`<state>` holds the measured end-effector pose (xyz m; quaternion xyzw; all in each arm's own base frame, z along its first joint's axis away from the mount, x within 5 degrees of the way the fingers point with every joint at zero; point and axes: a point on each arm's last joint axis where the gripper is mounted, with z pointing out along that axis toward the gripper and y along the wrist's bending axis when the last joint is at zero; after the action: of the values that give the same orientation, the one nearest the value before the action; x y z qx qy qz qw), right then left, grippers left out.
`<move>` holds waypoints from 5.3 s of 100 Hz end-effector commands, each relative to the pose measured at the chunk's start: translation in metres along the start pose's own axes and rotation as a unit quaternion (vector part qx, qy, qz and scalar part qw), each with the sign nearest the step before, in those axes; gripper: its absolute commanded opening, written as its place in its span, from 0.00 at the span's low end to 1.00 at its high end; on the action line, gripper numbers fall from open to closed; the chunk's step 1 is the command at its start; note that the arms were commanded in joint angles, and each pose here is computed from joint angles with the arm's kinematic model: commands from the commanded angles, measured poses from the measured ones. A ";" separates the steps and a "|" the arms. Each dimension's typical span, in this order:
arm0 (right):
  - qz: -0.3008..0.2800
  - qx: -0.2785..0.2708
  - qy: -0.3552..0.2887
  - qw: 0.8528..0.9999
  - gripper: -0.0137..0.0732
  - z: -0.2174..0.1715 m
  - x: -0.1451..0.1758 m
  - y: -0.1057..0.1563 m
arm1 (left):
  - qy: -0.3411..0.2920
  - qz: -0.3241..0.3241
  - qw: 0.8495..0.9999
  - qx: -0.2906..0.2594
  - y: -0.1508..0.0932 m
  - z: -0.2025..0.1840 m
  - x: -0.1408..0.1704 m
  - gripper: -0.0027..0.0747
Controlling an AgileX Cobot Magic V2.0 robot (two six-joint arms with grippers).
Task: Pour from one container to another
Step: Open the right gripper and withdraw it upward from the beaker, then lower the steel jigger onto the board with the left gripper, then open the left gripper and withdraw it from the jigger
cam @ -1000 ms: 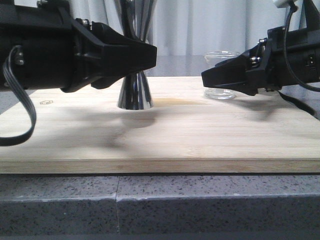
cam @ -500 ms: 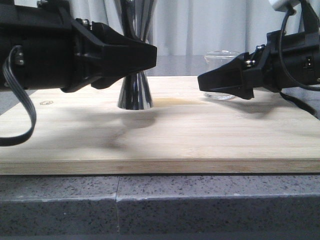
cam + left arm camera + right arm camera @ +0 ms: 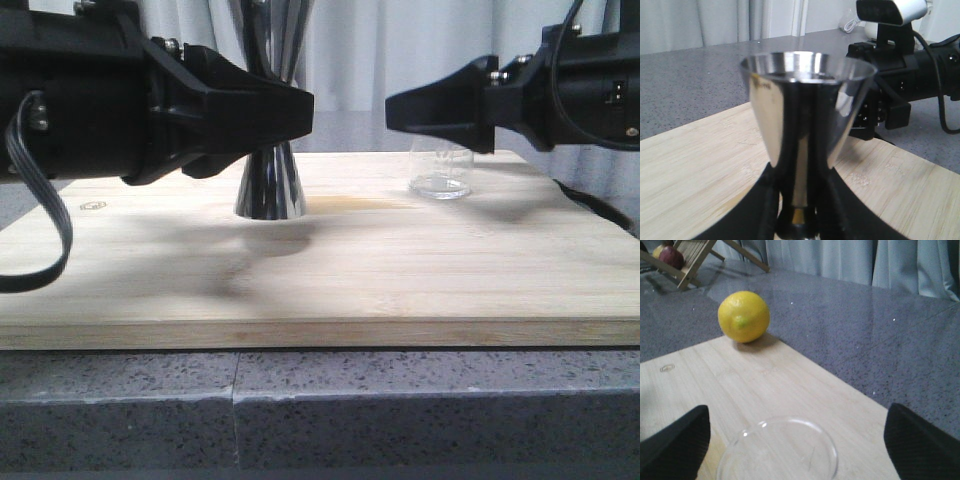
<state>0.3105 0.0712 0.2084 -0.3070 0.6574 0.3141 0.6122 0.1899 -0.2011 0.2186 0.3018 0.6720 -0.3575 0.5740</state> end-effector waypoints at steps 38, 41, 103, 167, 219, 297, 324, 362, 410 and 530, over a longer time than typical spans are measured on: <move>-0.080 -0.005 -0.175 0.981 0.89 -0.018 -0.092 0.018 | -0.084 0.000 0.996 -0.005 0.007 -0.004 -0.028 0.11; -0.088 -0.006 -0.181 0.979 0.89 -0.020 -0.098 0.021 | -0.086 0.001 0.996 -0.009 0.009 -0.005 -0.029 0.11; -0.154 -0.021 -0.245 0.957 0.89 -0.053 -0.157 0.063 | -0.112 0.031 0.990 -0.085 0.060 -0.025 -0.040 0.11; -0.148 -0.034 -0.239 0.959 0.89 -0.046 -0.156 0.070 | -0.103 0.019 0.991 -0.080 0.066 -0.017 -0.025 0.11; -0.148 -0.034 -0.239 0.959 0.89 -0.046 -0.156 0.070 | -0.109 0.014 0.991 -0.073 0.067 -0.013 -0.020 0.11; -0.148 -0.034 -0.239 0.959 0.89 -0.046 -0.156 0.070 | -0.096 0.022 0.993 -0.064 0.066 -0.012 -0.017 0.11; -0.148 -0.034 -0.239 0.959 0.89 -0.046 -0.156 0.070 | -0.093 0.025 0.994 -0.059 0.065 -0.012 -0.017 0.11; -0.148 -0.034 -0.239 0.959 0.89 -0.046 -0.156 0.070 | -0.107 0.019 0.993 -0.044 0.066 -0.007 -0.009 0.11; -0.148 -0.034 -0.239 0.959 0.89 -0.046 -0.156 0.070 | -0.106 0.013 0.994 -0.032 0.067 -0.003 0.000 0.11; -0.148 -0.034 -0.239 0.959 0.89 -0.046 -0.156 0.070 | -0.114 0.032 0.993 -0.023 0.069 0.002 0.009 0.31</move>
<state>0.2462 0.0812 0.3458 -0.3392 0.4868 0.2908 0.7507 0.2440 -0.1639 0.1817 0.2786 0.6438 -0.3375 0.6277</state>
